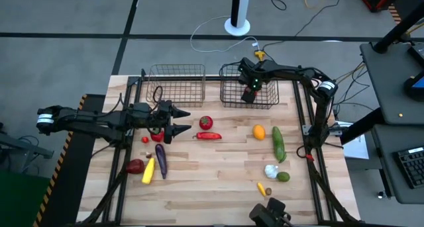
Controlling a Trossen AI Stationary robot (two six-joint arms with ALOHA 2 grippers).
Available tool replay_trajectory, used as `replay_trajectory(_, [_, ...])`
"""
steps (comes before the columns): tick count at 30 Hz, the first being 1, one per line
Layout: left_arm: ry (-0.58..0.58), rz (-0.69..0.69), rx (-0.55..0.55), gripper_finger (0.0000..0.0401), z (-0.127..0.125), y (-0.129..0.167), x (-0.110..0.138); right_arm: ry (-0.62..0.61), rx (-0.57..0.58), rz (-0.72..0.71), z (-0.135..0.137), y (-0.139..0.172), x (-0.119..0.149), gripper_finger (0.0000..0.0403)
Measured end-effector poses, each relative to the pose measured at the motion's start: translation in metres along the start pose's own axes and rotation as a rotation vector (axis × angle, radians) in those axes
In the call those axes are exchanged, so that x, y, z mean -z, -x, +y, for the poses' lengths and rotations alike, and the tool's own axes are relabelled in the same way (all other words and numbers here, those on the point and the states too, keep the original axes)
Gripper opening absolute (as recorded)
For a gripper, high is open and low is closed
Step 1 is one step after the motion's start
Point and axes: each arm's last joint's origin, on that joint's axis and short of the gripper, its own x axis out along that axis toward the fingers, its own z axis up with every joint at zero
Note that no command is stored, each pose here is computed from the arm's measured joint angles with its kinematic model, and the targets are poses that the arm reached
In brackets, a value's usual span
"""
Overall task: Sort produce into baskets
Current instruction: Put the right large red tomato into the right wire basket
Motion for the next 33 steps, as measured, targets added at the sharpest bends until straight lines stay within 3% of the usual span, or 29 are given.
replay_trajectory(33, [0.0, 0.0, 0.0, 0.0314, 0.0, 0.0, 0.0, -0.027, -0.007, -0.053, -0.0056, 0.0067, -0.0048, 0.0345])
